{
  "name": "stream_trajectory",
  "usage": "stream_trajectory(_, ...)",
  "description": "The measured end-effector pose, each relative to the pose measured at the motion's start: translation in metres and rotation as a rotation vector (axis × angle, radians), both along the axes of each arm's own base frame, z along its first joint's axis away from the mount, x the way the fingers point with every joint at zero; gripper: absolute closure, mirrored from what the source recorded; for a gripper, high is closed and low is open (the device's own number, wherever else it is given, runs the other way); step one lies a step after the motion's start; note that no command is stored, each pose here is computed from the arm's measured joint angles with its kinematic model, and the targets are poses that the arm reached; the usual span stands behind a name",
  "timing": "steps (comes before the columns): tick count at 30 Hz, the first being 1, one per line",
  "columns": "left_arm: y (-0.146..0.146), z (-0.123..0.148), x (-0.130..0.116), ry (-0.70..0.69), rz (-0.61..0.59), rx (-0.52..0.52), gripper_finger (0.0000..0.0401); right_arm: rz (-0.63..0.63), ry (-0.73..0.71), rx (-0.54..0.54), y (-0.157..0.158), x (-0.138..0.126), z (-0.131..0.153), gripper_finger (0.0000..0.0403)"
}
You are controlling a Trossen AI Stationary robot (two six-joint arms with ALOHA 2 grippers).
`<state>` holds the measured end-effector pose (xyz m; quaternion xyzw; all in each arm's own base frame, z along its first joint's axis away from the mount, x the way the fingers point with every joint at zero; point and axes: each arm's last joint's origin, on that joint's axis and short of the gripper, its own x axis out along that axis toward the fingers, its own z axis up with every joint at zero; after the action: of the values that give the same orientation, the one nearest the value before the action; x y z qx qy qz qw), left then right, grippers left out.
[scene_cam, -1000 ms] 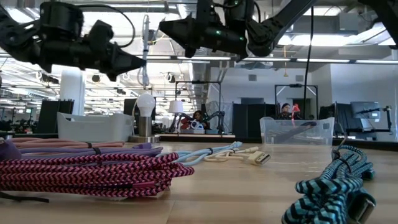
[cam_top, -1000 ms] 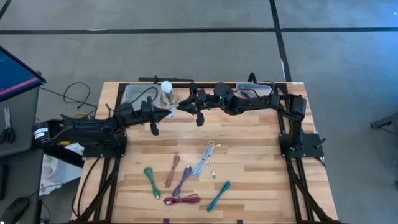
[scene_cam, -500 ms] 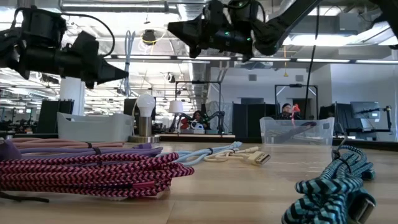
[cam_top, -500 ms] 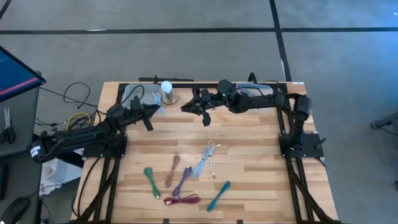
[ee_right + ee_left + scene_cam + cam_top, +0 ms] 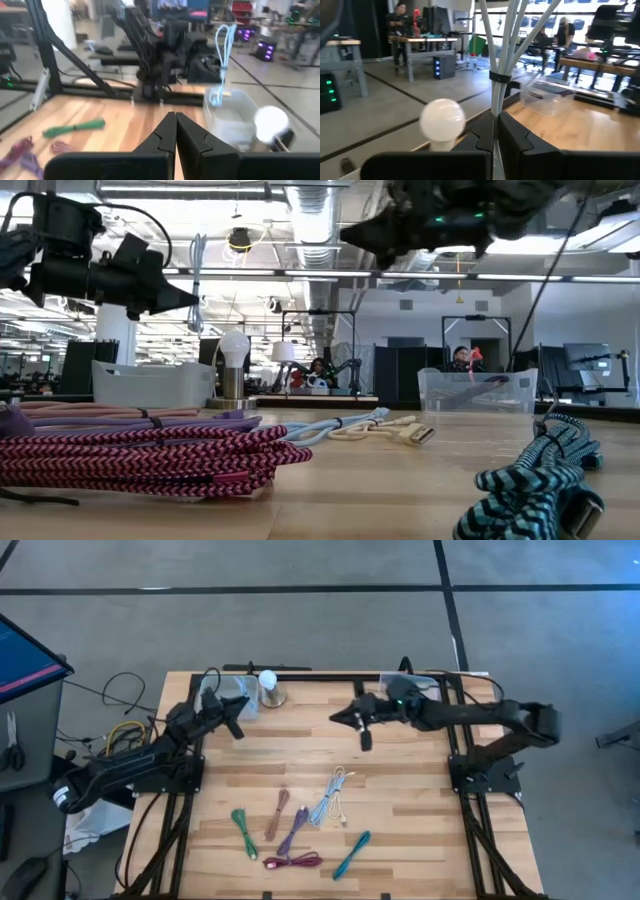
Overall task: Pick & Place USB Port
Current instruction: Put the bottom light blue charger cable into the gray bin
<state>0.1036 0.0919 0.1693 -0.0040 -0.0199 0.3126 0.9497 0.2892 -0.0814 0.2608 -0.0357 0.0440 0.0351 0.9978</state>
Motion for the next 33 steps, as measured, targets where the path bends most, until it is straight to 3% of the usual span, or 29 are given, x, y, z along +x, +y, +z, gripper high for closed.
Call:
stream_trajectory(8,0.009,-0.003,-0.009,0.016,0.096,-0.038,0.0394,-0.114,-0.033,-0.034,0.027,-0.051,-0.003,0.0401)
stream_trajectory(13,0.016,-0.012,-0.017,0.074,0.220,-0.102,0.0394,-0.160,-0.045,-0.042,0.040,-0.070,-0.005,0.0401)
stream_trajectory(21,0.022,-0.025,-0.027,0.167,0.393,-0.193,0.0394,-0.223,0.005,-0.050,0.057,-0.080,-0.009,0.0401)
stream_trajectory(28,0.022,-0.025,-0.028,0.178,0.392,-0.195,0.0393,-0.246,0.014,-0.057,0.068,-0.080,-0.010,0.0401)
stream_trajectory(33,0.021,-0.027,-0.028,0.189,0.390,-0.203,0.0367,-0.256,0.013,-0.061,0.074,-0.080,-0.010,0.0401)
